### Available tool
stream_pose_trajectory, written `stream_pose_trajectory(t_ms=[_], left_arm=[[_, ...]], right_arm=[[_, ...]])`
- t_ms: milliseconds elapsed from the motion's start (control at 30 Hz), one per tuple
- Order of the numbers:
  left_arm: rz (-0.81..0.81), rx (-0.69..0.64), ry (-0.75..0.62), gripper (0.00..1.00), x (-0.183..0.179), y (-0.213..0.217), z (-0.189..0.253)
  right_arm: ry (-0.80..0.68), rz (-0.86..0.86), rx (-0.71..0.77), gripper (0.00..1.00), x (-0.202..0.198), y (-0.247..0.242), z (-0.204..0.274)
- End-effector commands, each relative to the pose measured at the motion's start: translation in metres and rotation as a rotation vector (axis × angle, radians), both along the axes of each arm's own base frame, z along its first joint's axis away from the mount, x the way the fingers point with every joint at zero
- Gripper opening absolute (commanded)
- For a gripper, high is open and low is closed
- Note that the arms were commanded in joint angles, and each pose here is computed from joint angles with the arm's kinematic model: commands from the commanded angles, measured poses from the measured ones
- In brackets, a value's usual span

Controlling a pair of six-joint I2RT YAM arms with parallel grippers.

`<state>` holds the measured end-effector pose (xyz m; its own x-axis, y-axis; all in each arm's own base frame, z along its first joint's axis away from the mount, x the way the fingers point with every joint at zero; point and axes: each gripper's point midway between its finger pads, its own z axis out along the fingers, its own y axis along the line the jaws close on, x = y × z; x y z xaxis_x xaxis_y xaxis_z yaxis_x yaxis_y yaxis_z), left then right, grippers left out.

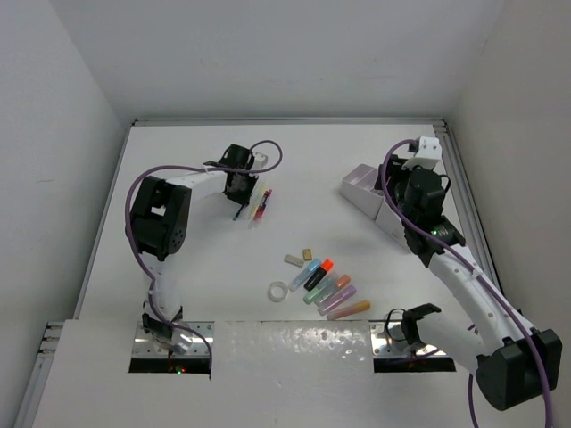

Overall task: Sort the stationery into containers
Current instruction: Pick up the pen from the center of the board.

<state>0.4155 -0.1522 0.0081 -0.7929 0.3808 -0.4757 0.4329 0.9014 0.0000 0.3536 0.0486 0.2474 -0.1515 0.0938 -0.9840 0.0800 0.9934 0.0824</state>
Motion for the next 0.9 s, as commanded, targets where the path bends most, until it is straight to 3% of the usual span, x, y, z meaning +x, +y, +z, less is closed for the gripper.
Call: stream_pose_trajectory(t_ms=[0, 133, 233, 367, 433, 600, 867], left_arm=[[0.005, 0.049, 0.045, 0.00, -0.010, 0.009, -0.015], [0.013, 0.024, -0.014, 0.00, 0.001, 0.008, 0.008], [0.019, -0.037, -0.105, 0.00, 0.029, 0.007, 0.053], [-0.139, -0.166, -0.313, 0.00, 0.055, -0.021, 0.153], [-0.270, -0.259, -0.396, 0.00, 0.047, -0.047, 0.204], [-0.507, -0.366, -0.352, 0.00, -0.003, -0.086, 0.233], [-0.541, -0.494, -0.306, 0.00, -0.038, -0.129, 0.254]], right_arm=[[-0.043, 0.003, 0.000, 0.60, -0.003, 0.000, 0.016], [0.003, 0.039, -0.002, 0.60, -0.005, 0.006, 0.010], [0.056, 0.106, 0.004, 0.59, -0.007, 0.021, 0.005], [0.083, 0.227, 0.052, 0.58, -0.004, 0.063, 0.007], [0.071, 0.297, 0.133, 0.58, 0.000, 0.094, 0.017], [-0.077, 0.470, 0.354, 0.58, 0.011, 0.161, 0.061], [-0.100, 0.538, 0.570, 0.61, 0.031, 0.227, 0.068]])
